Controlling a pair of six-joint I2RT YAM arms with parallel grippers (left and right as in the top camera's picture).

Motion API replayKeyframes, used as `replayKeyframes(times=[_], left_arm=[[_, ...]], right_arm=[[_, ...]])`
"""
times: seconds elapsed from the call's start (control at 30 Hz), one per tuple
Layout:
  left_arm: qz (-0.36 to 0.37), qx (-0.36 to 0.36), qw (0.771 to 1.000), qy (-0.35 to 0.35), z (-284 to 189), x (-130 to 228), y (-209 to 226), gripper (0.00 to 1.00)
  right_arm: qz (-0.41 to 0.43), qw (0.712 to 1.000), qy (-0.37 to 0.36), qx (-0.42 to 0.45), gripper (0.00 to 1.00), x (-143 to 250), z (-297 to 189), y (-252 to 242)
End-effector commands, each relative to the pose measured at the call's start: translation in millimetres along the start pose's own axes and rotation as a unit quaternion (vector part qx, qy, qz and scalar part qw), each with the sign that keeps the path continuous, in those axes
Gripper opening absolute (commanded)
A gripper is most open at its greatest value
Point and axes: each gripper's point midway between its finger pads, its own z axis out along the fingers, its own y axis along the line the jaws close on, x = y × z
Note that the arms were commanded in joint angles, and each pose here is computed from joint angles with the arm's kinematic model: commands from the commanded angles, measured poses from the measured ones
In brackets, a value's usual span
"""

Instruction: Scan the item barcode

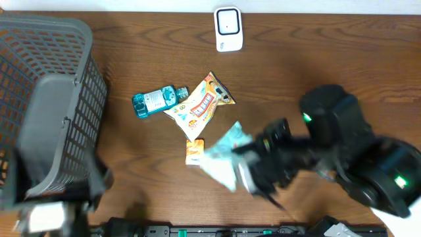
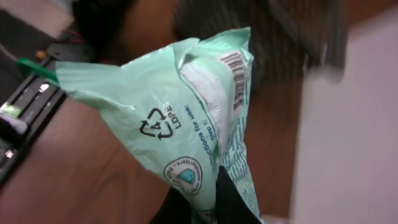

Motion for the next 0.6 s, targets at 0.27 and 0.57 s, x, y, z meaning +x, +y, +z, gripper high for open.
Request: replayKeyframes(times=[0.27, 0.57], left_arm=[[0.037, 0.040, 0.976, 0.211, 33.8, 118.5, -31.5, 0.99], [0.065, 0.056, 0.939, 0.333, 55.7, 203.9, -50.9, 0.99]], right_arm=[[0.425, 0.891, 0.159, 0.029, 0.02, 85.9, 72.5, -31.2], [0.519, 0.814, 0.238, 0.105, 0.02, 128.2, 77.6, -39.3]])
